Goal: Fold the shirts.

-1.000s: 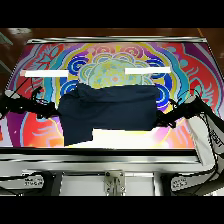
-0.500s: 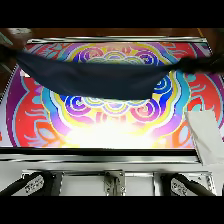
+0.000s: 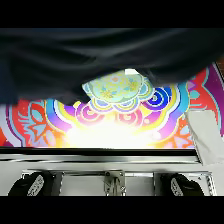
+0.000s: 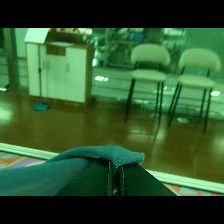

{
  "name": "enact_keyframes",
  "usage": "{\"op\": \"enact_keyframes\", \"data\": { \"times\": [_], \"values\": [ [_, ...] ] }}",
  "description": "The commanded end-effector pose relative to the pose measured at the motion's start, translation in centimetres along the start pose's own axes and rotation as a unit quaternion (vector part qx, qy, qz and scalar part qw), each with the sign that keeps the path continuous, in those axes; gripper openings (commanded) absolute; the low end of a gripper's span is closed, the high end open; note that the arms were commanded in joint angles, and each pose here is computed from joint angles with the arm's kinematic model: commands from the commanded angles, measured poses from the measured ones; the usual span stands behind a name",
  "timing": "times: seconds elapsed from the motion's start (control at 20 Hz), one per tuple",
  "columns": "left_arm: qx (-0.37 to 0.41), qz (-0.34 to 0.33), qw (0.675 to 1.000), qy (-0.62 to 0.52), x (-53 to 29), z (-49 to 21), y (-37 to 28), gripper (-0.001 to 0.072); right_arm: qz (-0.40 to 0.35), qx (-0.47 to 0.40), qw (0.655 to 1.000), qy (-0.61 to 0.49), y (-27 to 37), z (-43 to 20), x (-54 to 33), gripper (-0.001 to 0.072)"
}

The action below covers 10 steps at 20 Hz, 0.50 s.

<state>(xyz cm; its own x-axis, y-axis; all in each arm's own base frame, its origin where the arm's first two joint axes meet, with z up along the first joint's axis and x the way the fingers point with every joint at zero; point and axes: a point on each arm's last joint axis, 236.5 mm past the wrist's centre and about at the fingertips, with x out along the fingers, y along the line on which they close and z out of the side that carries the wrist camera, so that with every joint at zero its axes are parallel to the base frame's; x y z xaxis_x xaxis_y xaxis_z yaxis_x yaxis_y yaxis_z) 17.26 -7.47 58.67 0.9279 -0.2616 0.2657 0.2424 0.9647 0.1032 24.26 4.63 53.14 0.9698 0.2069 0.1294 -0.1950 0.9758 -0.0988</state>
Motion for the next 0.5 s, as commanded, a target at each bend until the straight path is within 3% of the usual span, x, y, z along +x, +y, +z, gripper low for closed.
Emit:
{"op": "enact_keyframes", "data": {
  "times": [0.0, 0.25, 0.45],
  "values": [
    [0.016, 0.026, 1.0, -0.006, -3.9, 1.1, -1.1, 0.0038, -0.048, -0.027, 0.998, -0.015, 0.0, 1.6, -5.4, 0.0071],
    [-0.012, 0.033, 0.998, 0.06, -4.4, -2.0, -0.9, 0.0038, -0.058, -0.015, 0.996, 0.068, -0.2, -2.2, -6.4, 0.007],
    [-0.025, 0.051, 0.978, 0.2, -4.4, -9.3, 0.8, 0.0038, -0.078, 0.007, 0.959, 0.273, -2.5, -11.9, -6.0, 0.007]
  ]
}}
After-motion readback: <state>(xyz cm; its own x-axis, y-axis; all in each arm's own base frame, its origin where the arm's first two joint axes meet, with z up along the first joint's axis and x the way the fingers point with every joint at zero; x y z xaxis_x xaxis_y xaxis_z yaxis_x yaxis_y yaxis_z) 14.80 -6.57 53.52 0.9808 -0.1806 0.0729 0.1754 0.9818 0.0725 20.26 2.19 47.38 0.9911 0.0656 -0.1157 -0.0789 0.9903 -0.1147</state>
